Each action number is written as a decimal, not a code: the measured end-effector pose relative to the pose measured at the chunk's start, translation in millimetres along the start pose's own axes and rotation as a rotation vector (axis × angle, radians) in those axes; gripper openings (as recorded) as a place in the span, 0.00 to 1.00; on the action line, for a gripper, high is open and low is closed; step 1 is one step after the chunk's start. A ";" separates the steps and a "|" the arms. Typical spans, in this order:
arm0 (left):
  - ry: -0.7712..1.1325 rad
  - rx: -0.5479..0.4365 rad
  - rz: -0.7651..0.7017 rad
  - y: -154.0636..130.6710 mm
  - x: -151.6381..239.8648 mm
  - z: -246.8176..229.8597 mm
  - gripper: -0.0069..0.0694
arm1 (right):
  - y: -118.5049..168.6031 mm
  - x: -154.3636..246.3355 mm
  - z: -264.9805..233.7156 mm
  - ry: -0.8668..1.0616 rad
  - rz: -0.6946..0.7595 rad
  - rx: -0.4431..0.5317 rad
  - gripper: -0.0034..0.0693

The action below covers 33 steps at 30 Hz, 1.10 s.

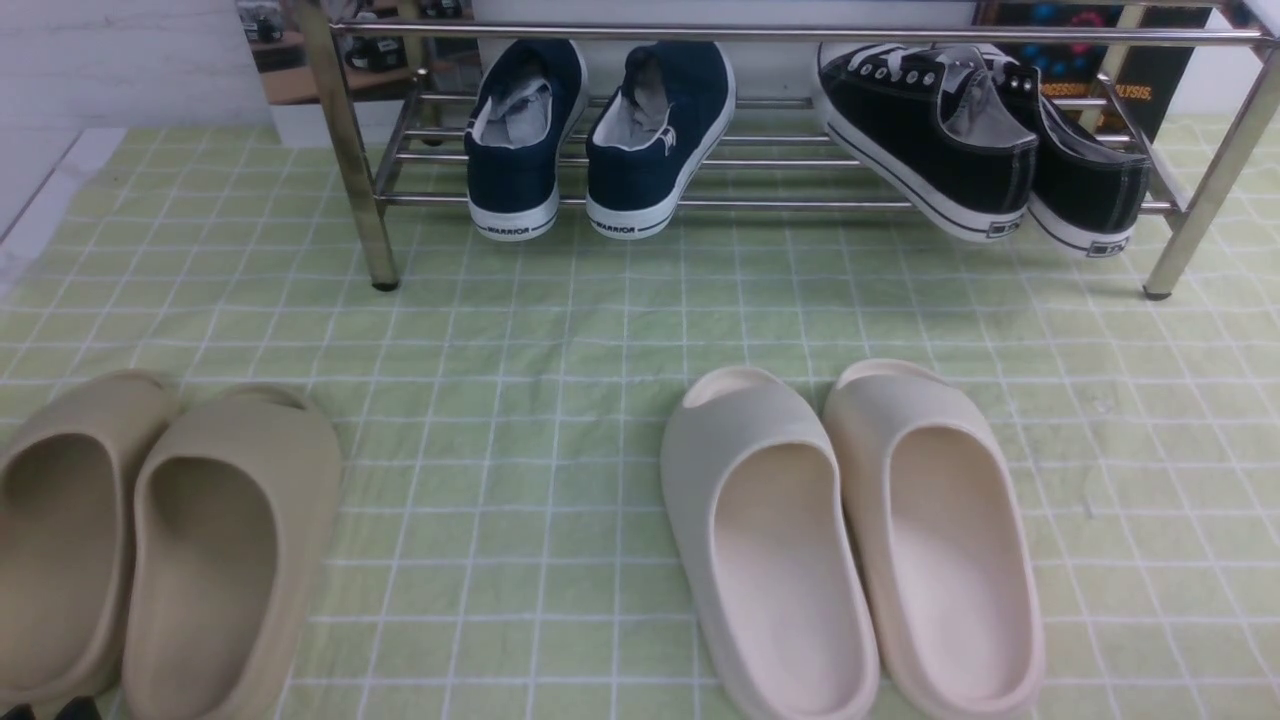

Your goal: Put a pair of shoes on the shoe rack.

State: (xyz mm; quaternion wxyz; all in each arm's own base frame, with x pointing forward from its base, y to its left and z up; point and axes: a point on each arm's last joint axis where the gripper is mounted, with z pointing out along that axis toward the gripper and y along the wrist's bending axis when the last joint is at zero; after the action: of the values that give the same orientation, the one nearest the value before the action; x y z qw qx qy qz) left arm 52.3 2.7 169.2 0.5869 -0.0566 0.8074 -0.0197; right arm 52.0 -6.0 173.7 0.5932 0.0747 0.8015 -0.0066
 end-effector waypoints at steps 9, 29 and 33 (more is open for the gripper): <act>0.000 0.000 0.000 0.0 0.0 0.0 0.40 | 0.0 -0.2 -0.1 -0.001 0.000 0.000 0.07; 0.000 0.000 0.000 0.0 0.0 0.0 0.40 | 0.0 -0.2 -0.1 -0.001 0.000 0.000 0.10; 0.000 0.000 0.000 0.0 0.0 0.0 0.40 | 0.0 -0.2 -0.1 -0.001 0.000 0.000 0.10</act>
State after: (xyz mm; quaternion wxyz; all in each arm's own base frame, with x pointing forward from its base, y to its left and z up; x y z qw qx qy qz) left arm 52.3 2.7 169.2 0.5869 -0.0566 0.8074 -0.0197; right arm 52.0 -6.0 174.0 0.5935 0.0747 0.8013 -0.0066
